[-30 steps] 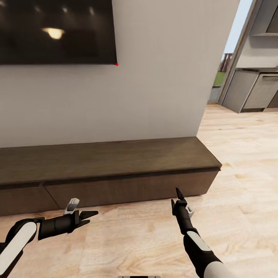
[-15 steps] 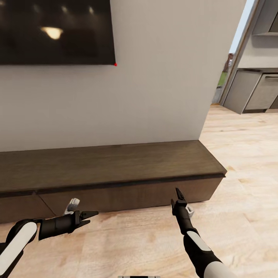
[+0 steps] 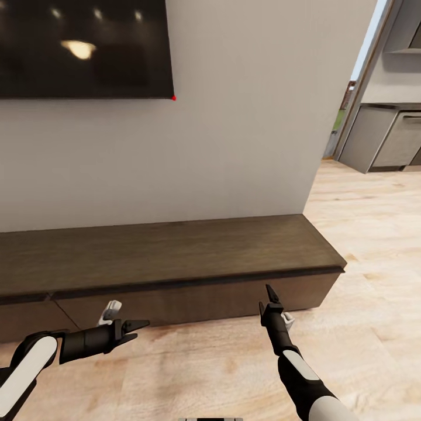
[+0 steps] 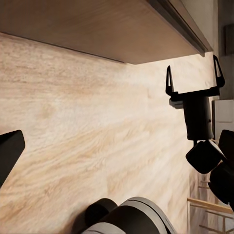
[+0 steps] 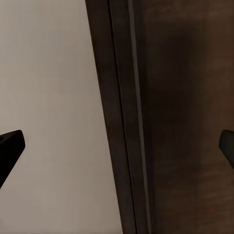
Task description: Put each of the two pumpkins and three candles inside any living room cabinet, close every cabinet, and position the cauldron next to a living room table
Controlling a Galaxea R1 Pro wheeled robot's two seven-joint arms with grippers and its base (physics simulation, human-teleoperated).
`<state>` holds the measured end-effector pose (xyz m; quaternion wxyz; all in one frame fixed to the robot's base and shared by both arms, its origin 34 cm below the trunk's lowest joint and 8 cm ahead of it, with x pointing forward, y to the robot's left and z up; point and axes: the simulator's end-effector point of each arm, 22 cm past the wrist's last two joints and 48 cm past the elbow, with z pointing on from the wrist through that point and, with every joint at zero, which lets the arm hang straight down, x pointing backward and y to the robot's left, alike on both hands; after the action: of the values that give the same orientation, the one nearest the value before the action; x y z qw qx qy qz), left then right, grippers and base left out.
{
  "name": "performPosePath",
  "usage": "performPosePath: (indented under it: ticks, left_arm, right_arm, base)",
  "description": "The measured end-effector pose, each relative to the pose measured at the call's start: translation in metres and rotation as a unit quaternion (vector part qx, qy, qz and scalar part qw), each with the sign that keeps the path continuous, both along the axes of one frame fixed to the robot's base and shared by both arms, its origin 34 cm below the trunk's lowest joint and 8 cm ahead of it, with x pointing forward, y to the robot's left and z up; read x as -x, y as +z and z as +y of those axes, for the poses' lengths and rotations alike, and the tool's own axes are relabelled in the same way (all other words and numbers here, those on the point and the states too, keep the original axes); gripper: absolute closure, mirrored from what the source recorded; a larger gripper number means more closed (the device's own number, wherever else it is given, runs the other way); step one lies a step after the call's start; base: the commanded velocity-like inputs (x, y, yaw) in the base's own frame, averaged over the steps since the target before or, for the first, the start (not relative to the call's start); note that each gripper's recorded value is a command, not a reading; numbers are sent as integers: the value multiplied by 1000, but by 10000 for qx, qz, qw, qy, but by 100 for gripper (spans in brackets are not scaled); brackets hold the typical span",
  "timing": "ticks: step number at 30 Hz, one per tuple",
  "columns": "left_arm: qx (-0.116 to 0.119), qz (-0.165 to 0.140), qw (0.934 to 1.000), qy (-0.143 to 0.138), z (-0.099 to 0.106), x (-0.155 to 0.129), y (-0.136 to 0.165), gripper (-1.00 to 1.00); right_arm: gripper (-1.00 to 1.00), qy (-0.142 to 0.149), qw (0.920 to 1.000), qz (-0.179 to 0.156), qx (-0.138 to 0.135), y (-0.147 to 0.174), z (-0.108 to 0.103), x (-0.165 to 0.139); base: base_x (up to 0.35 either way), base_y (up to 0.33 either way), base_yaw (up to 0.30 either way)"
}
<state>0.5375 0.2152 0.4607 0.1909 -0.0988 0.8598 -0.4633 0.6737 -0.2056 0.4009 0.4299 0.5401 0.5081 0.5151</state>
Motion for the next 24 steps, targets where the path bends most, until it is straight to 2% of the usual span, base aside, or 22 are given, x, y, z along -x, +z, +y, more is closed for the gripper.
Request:
performPosePath:
  ticks: [4,8,15,21,24]
  left_arm:
    - [35,46,10000,0,-1,1,-3,-100]
    - [182,126,9998,20,-4,1,-6,-100]
    - [244,308,9992,-91,-14,7,-20,-100]
    - [257,434,9986,-126,-17,11,-31,-100]
    - [261,494,9984,-128,-18,12,-37,-100]
  right_arm:
    - [-100,-4,10000,41,-1,-5,0,1]
    - [-100,-8,9999,123,3,-15,-1,3]
    - [-100,29,9997,240,42,-32,-1,6]
    - [-100,8,9998,-200,36,-22,-2,7]
    - [-100,3,9998,-204,32,-27,-2,8]
  base:
    - [2,0,0]
    - [0,0,0]
    - [0,0,0]
    - [0,0,0]
    - [0,0,0]
